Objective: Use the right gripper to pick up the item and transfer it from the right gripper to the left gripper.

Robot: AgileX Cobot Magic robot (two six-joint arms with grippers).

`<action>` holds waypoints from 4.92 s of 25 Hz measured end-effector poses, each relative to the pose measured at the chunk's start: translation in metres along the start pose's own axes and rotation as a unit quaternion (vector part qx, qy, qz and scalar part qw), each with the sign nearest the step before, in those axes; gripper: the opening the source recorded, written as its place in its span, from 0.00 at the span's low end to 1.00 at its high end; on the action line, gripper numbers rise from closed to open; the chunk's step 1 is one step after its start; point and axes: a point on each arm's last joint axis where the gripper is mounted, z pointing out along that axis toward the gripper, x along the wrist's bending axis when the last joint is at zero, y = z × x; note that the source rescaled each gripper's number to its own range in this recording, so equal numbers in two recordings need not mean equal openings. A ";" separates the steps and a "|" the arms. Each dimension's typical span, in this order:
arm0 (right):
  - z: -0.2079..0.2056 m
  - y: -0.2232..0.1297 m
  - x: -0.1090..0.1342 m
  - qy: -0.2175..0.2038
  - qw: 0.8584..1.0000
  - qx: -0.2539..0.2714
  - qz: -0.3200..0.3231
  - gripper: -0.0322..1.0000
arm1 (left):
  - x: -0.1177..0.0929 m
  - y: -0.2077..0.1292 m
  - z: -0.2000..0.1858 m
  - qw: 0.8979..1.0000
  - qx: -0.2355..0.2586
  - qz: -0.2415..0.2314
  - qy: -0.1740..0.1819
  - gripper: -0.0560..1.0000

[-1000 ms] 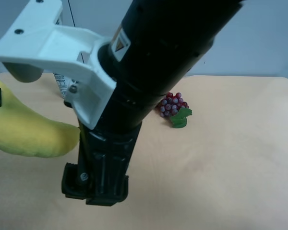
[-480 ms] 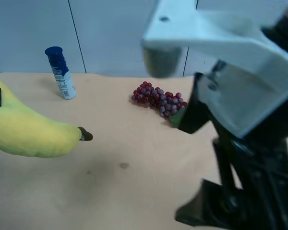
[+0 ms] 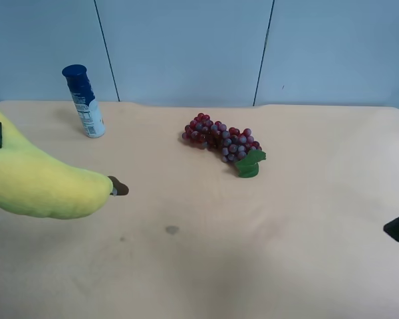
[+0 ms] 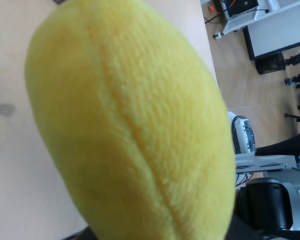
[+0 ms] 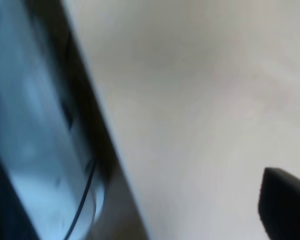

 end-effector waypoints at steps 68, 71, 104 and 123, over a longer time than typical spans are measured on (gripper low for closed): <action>-0.028 -0.070 0.009 -0.384 0.850 -0.163 0.322 1.00 | 0.000 0.000 0.000 1.000 0.000 0.001 0.000 0.05; -0.028 -0.070 0.009 -0.384 0.850 -0.163 0.322 1.00 | 0.000 0.000 0.000 1.000 0.000 0.001 0.000 0.05; -0.028 -0.070 0.009 -0.384 0.850 -0.163 0.322 1.00 | 0.003 -0.001 0.000 1.000 0.003 0.009 0.014 0.05; -0.028 -0.070 0.009 -0.384 0.850 -0.163 0.322 1.00 | 0.029 0.024 0.026 0.998 0.063 -0.006 0.019 0.05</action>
